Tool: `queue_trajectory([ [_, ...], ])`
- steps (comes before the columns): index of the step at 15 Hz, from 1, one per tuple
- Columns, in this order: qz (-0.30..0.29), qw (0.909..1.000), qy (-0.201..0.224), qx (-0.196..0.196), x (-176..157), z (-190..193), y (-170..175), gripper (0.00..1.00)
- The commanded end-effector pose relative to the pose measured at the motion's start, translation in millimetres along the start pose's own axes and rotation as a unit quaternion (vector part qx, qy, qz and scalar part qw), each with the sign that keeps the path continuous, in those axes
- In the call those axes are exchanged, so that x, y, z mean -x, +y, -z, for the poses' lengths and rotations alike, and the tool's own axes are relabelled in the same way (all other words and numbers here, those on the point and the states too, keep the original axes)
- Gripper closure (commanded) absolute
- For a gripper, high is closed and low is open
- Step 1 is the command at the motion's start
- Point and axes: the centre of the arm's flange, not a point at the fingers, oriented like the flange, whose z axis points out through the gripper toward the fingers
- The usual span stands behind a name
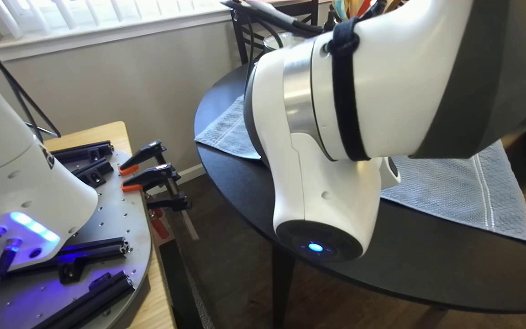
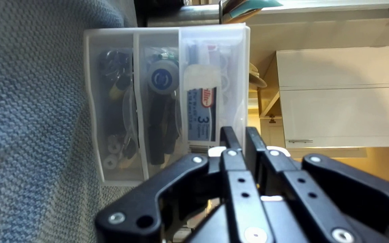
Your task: Pull the top drawer open of the small cabinet on top of the blue towel
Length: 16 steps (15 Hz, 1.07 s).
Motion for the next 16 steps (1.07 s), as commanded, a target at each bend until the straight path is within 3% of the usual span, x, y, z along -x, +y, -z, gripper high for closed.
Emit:
queue_trajectory([
  [1, 0.009, 0.9997, 0.016, 0.017, 6.3, 34.5, -4.9, 0.97],
  [14, 0.005, 0.9991, 0.022, 0.037, 6.4, 61.4, -8.4, 0.97],
  [15, 0.003, 0.9990, 0.023, 0.039, 6.2, 61.7, -8.5, 0.84],
  [16, 0.004, 0.9989, 0.024, 0.039, 6.1, 62.2, -8.7, 0.63],
])
